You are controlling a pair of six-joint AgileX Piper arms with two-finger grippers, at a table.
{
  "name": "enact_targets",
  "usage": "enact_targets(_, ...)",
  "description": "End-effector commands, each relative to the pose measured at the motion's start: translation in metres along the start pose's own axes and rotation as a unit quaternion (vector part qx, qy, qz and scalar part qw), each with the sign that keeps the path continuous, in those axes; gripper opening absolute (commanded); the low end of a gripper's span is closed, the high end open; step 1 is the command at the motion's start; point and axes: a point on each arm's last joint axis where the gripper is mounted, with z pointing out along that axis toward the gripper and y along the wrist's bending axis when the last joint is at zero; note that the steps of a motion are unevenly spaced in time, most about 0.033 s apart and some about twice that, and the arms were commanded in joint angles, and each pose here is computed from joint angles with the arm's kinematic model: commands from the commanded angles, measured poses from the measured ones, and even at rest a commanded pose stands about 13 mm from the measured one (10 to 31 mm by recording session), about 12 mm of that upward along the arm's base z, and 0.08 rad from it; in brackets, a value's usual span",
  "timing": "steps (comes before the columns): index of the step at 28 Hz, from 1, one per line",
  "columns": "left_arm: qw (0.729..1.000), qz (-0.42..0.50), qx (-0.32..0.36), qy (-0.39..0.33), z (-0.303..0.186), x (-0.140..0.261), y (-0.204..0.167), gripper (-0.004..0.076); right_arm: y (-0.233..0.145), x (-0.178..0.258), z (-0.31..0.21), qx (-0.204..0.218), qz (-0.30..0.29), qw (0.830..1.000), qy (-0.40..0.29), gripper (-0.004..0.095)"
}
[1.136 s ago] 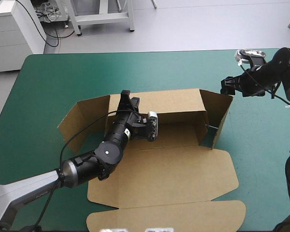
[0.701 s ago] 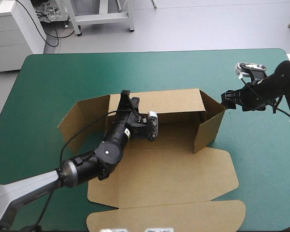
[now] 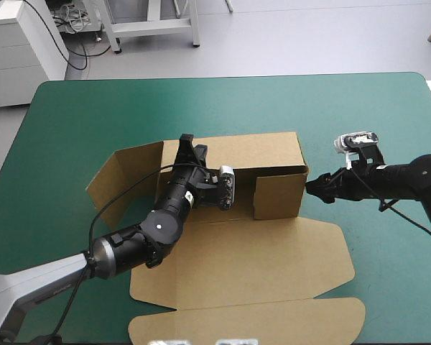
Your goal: Fold the box
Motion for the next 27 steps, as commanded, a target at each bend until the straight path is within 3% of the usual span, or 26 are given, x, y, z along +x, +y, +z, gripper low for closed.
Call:
enact_targets(1, 0.999, -0.019, -0.026, 0.008, -0.007, 0.002, 0.015, -0.0008, 0.011, -0.001, -0.012, -0.011, -0.042, 0.997, -0.057, 0.0697)
enact_targets(15, 0.999, -0.019, -0.026, 0.008, -0.007, 0.002, 0.015, -0.0008, 0.032, 0.005, 0.006, -0.031, -0.104, 0.992, -0.067, 0.0697)
enact_targets(21, 0.999, -0.019, -0.026, 0.008, -0.007, 0.002, 0.015, -0.0008, 0.056, 0.002, 0.025, 0.035, -0.121, 0.988, -0.091, 0.0697)
enact_targets(27, 0.999, -0.019, -0.026, 0.008, -0.007, 0.002, 0.015, -0.0008, 0.076, 0.007, 0.021, 0.083, -0.105, 0.975, -0.178, 0.0697)
